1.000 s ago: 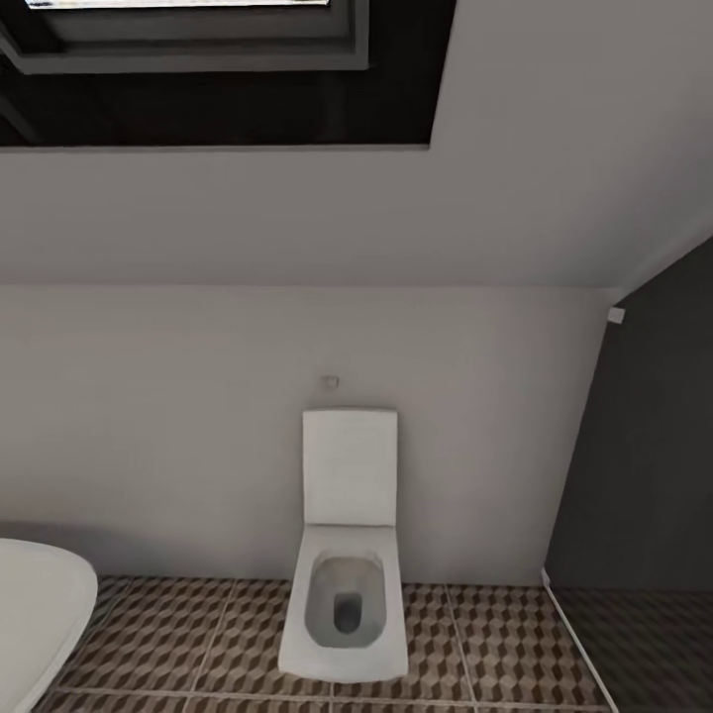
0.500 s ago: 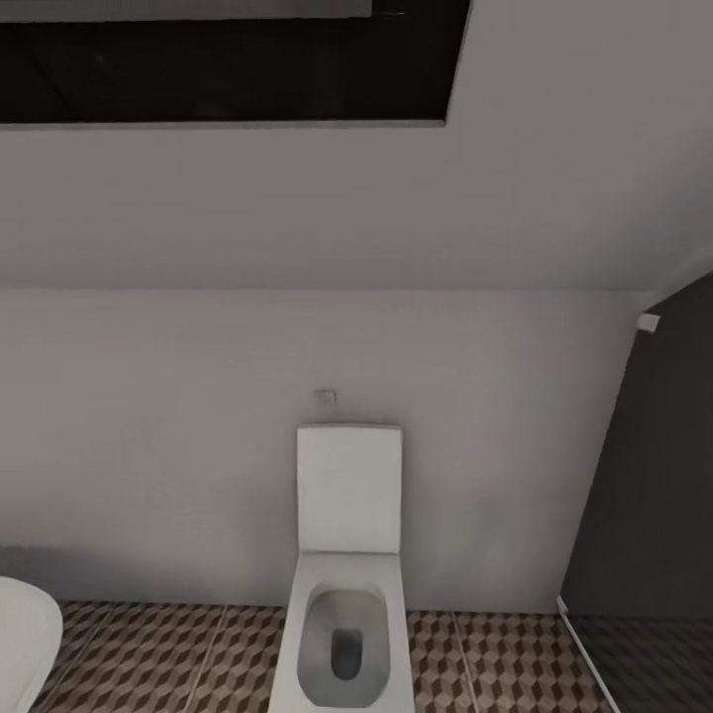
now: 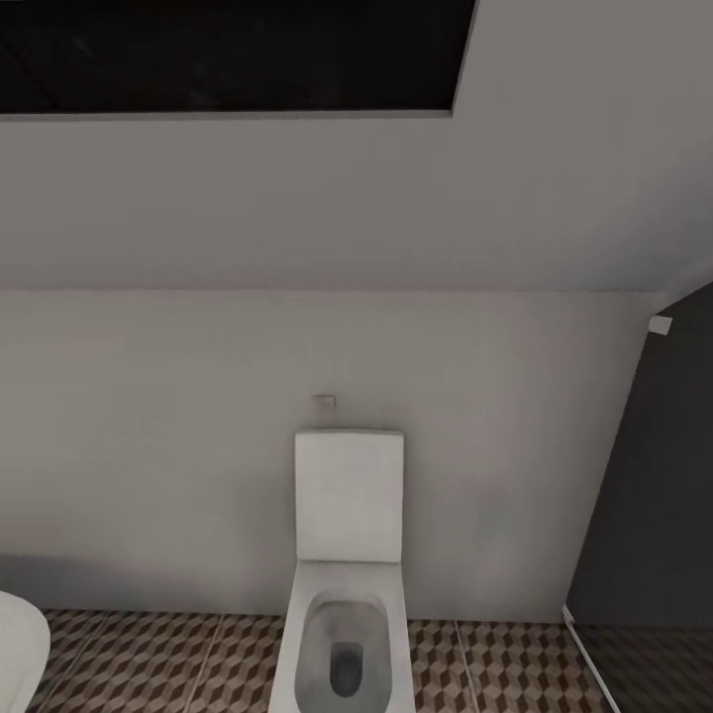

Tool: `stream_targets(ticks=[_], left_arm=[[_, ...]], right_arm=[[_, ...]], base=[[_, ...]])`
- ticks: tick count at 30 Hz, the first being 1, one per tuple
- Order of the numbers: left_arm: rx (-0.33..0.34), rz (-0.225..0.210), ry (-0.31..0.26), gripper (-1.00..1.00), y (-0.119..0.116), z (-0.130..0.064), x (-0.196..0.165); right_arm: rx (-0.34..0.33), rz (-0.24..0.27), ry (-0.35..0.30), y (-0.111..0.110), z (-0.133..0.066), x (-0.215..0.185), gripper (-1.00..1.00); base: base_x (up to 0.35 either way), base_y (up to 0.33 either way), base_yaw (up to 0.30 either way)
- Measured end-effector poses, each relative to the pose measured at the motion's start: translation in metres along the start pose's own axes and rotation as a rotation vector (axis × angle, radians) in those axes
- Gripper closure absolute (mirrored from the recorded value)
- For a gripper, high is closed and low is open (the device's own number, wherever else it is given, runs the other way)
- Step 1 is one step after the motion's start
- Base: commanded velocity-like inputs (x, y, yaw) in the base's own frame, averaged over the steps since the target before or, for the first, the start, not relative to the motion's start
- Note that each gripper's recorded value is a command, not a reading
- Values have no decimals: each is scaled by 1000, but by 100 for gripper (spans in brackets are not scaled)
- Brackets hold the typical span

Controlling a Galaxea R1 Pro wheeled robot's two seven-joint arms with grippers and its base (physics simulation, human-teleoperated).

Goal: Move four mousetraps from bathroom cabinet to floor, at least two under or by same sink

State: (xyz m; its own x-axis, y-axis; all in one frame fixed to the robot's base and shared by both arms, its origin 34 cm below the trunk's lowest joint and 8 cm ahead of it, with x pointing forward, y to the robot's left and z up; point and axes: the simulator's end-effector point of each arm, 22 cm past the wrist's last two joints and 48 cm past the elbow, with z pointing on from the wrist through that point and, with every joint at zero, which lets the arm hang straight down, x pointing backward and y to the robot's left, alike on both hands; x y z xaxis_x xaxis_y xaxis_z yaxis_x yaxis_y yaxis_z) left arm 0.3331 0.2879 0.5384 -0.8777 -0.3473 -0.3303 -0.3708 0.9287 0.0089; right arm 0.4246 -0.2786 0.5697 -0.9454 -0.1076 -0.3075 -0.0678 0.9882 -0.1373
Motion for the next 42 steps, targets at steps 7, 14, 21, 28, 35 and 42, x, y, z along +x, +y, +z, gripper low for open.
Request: stream_targets(ticks=[7,14,21,28,35,42], left_arm=[[46,9,-54,100,-21,-1,-26],[54,13,-58,100,-25,0,-28],[55,14,-59,100,-26,10,-25],[50,13,-53,100,-24,20,-20],[43,12,-49,100,-19,31,-15],[33,11,-55,100,-11,42,-15]], right_arm=[[0,1,-5,0,0,-1,100],[-5,2,-6,3,1,-1,100],[-5,2,-6,4,11,2,100],[-7,1,-6,8,21,4,100],[-6,4,-4,8,31,8,100],[-8,5,-2,10,41,12,100]], base=[[0,0,0],[0,0,0],[0,0,0],[0,0,0],[0,0,0],[0,0,0]])
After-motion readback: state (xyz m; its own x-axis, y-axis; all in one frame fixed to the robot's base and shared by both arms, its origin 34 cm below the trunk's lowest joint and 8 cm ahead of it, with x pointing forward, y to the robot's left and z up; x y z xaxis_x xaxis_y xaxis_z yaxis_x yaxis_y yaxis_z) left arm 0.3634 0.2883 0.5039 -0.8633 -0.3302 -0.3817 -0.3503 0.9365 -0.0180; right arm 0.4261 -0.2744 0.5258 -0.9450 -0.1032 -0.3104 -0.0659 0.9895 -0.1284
